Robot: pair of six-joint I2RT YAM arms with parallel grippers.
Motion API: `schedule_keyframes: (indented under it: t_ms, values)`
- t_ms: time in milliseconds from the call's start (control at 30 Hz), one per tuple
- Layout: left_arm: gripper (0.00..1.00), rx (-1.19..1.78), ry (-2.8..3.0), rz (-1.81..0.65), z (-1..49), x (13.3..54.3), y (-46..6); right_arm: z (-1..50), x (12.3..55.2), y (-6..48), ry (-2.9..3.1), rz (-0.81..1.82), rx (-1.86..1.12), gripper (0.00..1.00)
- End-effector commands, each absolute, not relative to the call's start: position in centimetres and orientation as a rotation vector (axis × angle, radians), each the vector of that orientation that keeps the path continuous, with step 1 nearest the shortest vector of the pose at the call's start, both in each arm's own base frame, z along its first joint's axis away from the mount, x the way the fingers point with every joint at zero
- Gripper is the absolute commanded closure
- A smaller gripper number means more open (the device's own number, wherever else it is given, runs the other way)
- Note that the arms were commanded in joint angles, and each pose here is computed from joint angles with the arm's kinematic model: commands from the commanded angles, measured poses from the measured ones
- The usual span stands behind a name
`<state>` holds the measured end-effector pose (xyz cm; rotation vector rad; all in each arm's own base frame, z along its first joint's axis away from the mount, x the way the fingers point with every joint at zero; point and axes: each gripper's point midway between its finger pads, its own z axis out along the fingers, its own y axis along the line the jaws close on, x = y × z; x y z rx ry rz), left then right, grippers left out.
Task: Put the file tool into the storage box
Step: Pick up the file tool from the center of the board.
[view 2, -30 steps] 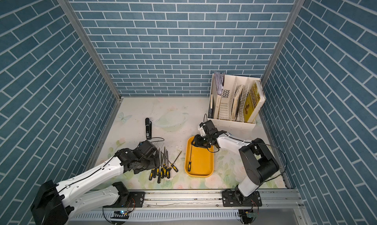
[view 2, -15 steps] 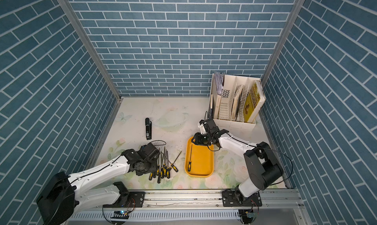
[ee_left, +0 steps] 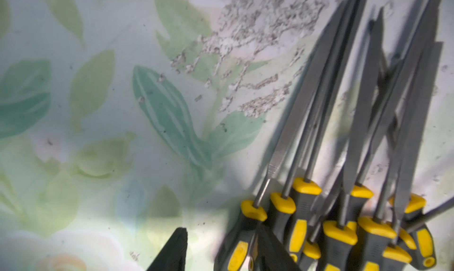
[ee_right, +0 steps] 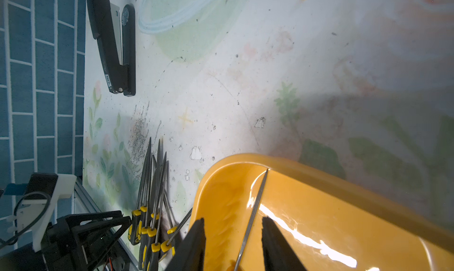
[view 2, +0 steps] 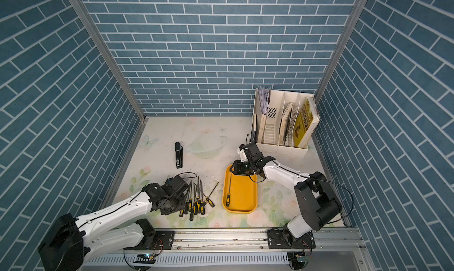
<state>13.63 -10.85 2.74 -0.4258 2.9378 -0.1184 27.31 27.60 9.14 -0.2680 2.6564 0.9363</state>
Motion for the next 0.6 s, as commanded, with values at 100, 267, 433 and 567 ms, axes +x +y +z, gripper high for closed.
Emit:
schedule_keyframes:
  t_ms: [100, 267, 433, 567]
  values:
    - [0.52, -0.411, 2.987, -0.056, 1.3, 12.3, -10.0, 9.3, 27.0, 27.7, 2.646, 0.923, -0.308, 0.59]
    - [0.52, -0.392, 3.001, -0.074, 0.7, 12.3, -10.5, 9.0, 26.9, 27.7, 2.651, 0.921, -0.31, 0.59]
    - [0.52, -0.376, 3.015, -0.053, 0.4, 12.2, -10.6, 9.0, 26.9, 27.7, 2.651, 0.917, -0.313, 0.59]
    - [0.52, -0.365, 3.023, -0.061, 0.1, 12.3, -11.0, 8.9, 26.9, 27.7, 2.651, 0.917, -0.314, 0.6]
